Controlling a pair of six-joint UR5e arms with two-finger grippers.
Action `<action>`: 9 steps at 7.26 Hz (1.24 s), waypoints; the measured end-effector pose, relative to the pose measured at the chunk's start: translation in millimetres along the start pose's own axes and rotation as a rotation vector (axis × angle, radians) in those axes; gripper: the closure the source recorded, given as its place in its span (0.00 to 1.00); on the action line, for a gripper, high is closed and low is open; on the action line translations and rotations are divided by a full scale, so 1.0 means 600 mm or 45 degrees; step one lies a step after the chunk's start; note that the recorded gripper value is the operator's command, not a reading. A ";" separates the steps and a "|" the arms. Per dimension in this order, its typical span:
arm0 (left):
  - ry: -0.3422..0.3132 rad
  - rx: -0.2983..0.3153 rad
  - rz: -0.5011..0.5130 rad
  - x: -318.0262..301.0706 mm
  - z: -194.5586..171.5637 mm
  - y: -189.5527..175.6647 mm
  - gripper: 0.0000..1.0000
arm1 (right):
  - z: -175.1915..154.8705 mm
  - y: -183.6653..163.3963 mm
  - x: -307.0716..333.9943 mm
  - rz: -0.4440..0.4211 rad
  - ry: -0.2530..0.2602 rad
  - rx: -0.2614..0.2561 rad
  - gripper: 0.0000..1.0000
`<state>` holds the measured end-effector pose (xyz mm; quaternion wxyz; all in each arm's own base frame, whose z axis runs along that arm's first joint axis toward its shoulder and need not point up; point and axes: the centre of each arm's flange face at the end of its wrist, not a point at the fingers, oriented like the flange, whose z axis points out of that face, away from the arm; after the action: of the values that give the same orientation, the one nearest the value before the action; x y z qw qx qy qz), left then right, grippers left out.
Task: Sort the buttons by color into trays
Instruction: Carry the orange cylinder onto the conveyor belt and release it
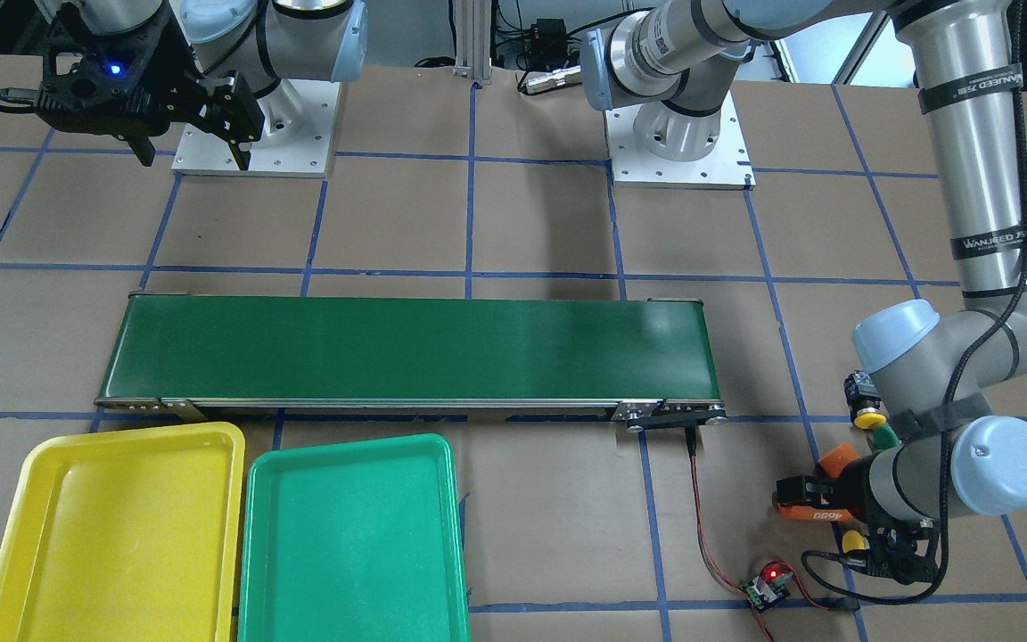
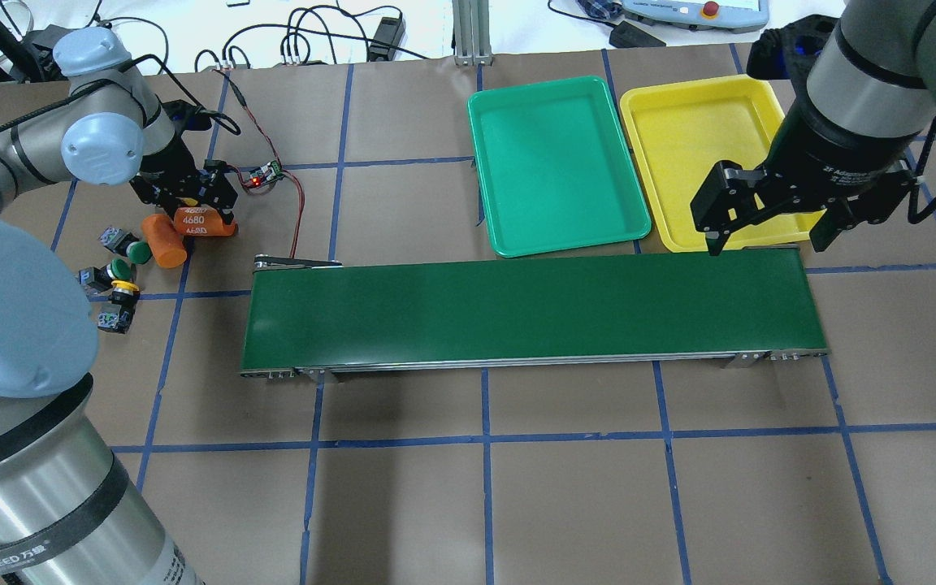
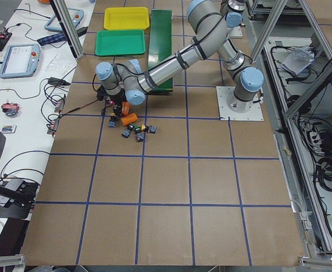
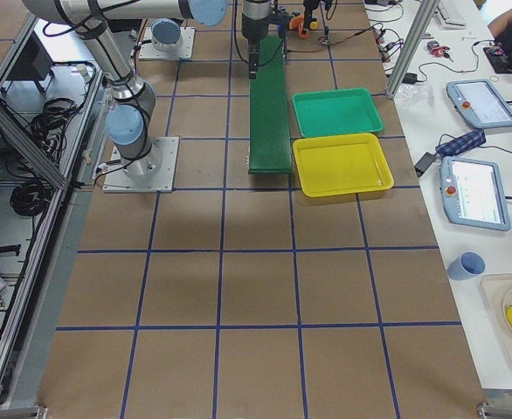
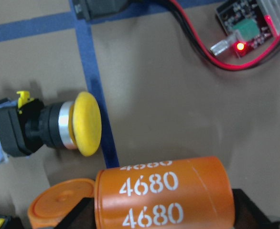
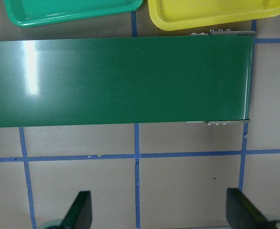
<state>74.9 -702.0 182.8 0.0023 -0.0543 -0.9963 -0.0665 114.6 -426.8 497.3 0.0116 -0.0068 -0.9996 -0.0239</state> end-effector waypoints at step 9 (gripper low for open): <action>0.154 -0.093 -0.166 0.192 -0.161 0.174 1.00 | -0.005 -0.009 0.007 0.022 0.009 0.046 0.00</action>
<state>-28.6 -599.5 293.9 0.0562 0.0146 -0.9927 -0.1058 110.3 -432.4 500.3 0.0156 -0.0150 -0.9997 -0.0057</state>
